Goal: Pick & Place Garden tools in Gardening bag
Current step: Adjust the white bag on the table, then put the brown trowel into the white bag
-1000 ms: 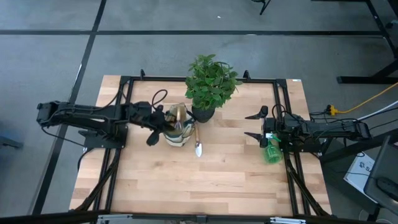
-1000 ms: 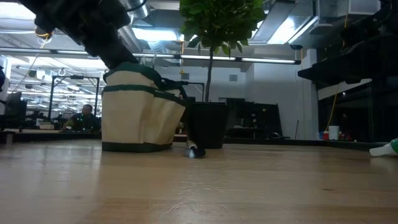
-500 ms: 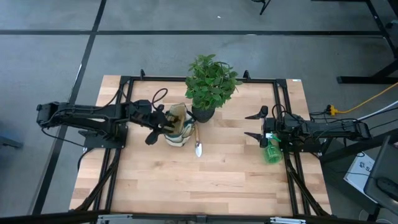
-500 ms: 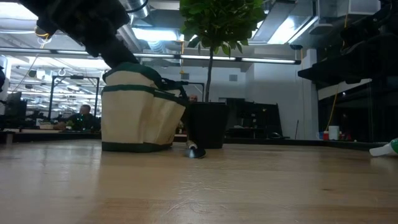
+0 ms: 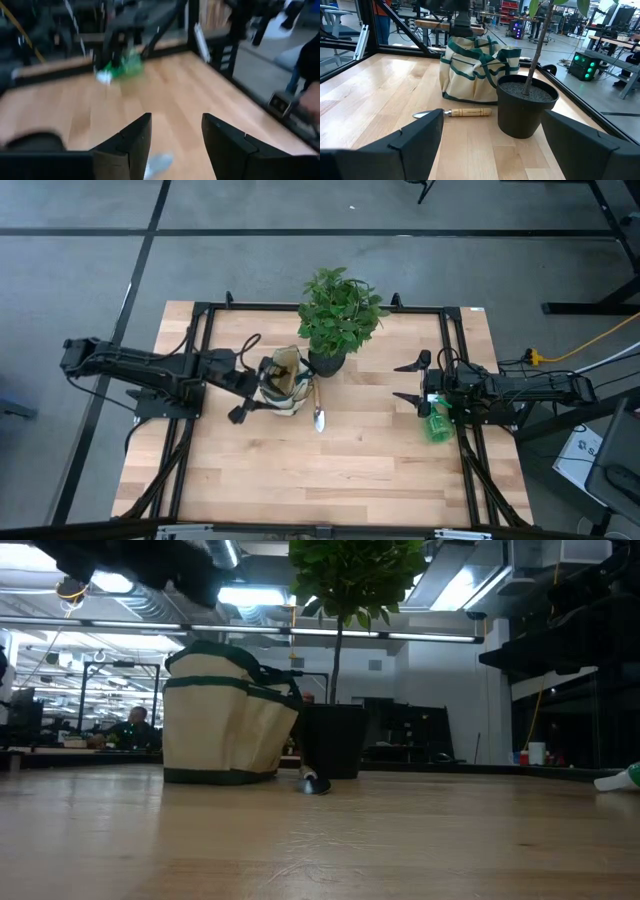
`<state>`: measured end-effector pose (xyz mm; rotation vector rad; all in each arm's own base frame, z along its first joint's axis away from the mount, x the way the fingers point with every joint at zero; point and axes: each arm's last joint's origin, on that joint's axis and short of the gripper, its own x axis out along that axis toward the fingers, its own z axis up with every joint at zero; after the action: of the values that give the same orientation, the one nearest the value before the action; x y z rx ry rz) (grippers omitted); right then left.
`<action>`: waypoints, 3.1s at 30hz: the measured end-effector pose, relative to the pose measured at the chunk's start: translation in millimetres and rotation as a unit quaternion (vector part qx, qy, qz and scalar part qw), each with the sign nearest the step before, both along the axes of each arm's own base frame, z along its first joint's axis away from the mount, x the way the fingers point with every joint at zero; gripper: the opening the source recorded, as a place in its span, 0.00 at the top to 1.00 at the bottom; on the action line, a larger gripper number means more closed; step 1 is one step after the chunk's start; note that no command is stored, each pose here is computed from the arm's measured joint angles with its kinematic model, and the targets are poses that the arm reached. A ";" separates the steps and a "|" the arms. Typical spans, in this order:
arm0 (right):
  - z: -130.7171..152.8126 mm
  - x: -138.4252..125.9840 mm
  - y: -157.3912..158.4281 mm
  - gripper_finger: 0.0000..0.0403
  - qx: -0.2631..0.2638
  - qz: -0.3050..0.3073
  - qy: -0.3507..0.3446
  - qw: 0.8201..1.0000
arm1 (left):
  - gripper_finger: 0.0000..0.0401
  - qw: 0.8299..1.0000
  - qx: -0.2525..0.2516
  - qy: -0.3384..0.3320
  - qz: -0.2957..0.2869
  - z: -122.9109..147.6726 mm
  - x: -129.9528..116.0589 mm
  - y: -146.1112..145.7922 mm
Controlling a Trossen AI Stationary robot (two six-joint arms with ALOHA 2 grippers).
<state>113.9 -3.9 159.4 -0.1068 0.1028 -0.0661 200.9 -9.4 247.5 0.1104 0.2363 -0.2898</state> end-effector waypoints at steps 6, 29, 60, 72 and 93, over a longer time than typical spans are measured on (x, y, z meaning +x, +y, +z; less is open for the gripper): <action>0.0 0.0 0.0 0.15 0.000 0.000 0.000 1.000 | 0.59 0.997 0.016 -0.073 -0.017 12.3 2.6 -11.2; 0.0 0.0 0.0 0.15 0.000 0.000 0.000 1.000 | 0.64 0.990 0.100 0.091 0.041 -66.8 35.9 -75.2; 0.0 0.0 0.0 0.15 0.000 0.000 0.000 1.000 | 0.64 0.957 0.057 0.186 0.217 -60.7 21.9 -6.7; 0.0 0.0 0.0 0.15 0.000 0.000 0.000 1.000 | 0.64 0.991 0.117 0.012 0.062 -29.0 30.4 -29.6; 0.0 0.0 0.0 0.15 0.000 -0.001 0.000 1.000 | 0.64 0.951 0.247 0.169 0.082 -35.5 127.6 -56.6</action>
<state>113.9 -3.9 159.4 -0.1068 0.1024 -0.0672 328.4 -65.9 212.0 0.5369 0.6545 -0.0748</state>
